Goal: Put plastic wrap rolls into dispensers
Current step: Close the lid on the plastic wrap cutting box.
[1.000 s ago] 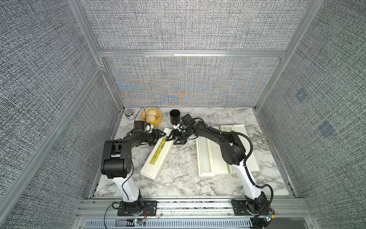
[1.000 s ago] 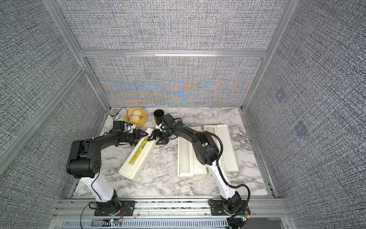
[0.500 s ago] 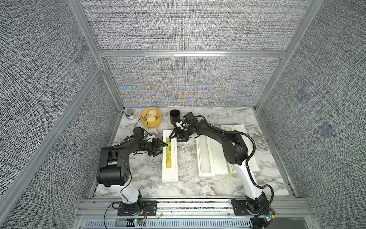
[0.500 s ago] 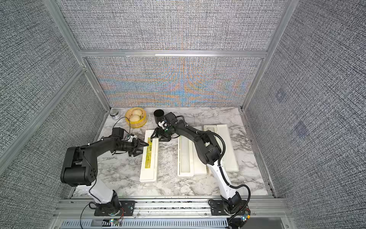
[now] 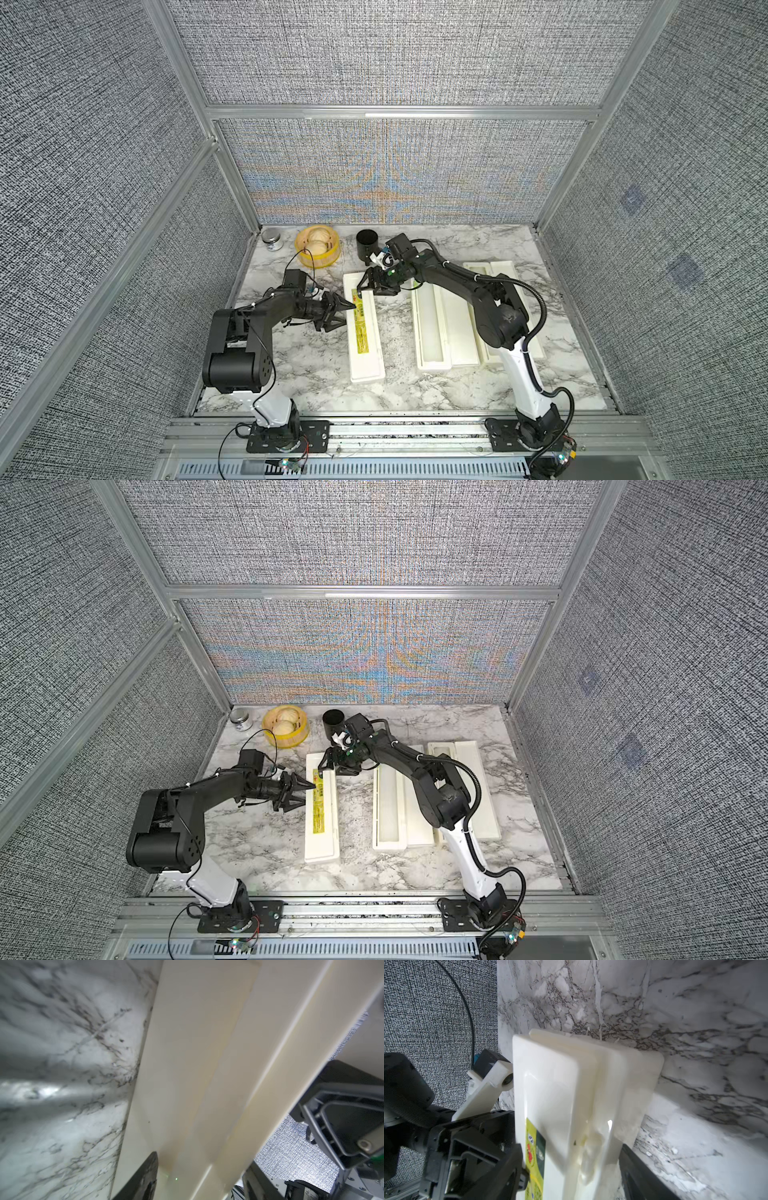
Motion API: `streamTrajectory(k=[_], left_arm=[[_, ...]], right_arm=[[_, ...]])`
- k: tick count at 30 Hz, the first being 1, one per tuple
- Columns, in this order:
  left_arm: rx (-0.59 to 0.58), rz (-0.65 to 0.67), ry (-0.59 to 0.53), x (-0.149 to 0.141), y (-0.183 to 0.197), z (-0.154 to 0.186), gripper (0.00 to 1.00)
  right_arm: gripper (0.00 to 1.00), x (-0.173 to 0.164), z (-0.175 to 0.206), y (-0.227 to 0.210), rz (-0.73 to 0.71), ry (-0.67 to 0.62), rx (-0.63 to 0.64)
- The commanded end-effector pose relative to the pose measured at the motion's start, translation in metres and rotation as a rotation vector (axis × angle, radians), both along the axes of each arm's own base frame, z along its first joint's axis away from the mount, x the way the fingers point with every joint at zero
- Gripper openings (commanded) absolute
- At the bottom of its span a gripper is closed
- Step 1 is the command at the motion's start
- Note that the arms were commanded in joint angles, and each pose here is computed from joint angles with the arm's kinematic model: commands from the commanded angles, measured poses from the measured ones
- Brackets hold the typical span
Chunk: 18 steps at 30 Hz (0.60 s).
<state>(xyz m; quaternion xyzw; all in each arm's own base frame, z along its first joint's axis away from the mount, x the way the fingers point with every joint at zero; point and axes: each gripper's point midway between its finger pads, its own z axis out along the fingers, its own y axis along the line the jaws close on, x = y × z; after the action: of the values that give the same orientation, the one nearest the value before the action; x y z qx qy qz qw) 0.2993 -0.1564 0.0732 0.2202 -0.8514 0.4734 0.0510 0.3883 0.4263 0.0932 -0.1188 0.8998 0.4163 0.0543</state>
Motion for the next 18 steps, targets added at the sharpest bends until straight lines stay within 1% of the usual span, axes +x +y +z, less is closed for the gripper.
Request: streamTrajectory(k=[1, 4, 8, 11, 15, 18], left_arm=[[0.052, 0.023, 0.057, -0.008, 0.004, -0.010, 0.61], [0.080, 0.010, 0.055, -0.008, 0.008, -0.010, 0.61], [0.207, -0.021, 0.036, 0.002, 0.024, -0.011, 0.61], [0.228, -0.018, 0.001, 0.019, 0.028, -0.007, 0.62], [0.257, -0.037, 0.000, 0.033, 0.032, -0.016, 0.62], [0.249, -0.038, 0.008, 0.037, 0.030, -0.023, 0.60]], right_arm=[[0.75, -0.002, 0.003, -0.004, 0.009, -0.016, -0.025], [0.76, -0.004, 0.005, -0.017, 0.000, -0.051, -0.101], [0.78, -0.015, 0.012, -0.035, -0.005, -0.094, -0.207], [0.79, -0.035, 0.011, -0.040, 0.024, -0.093, -0.267], [0.79, -0.069, 0.001, -0.044, 0.073, -0.086, -0.370], [0.79, -0.087, -0.004, -0.037, 0.096, -0.065, -0.380]])
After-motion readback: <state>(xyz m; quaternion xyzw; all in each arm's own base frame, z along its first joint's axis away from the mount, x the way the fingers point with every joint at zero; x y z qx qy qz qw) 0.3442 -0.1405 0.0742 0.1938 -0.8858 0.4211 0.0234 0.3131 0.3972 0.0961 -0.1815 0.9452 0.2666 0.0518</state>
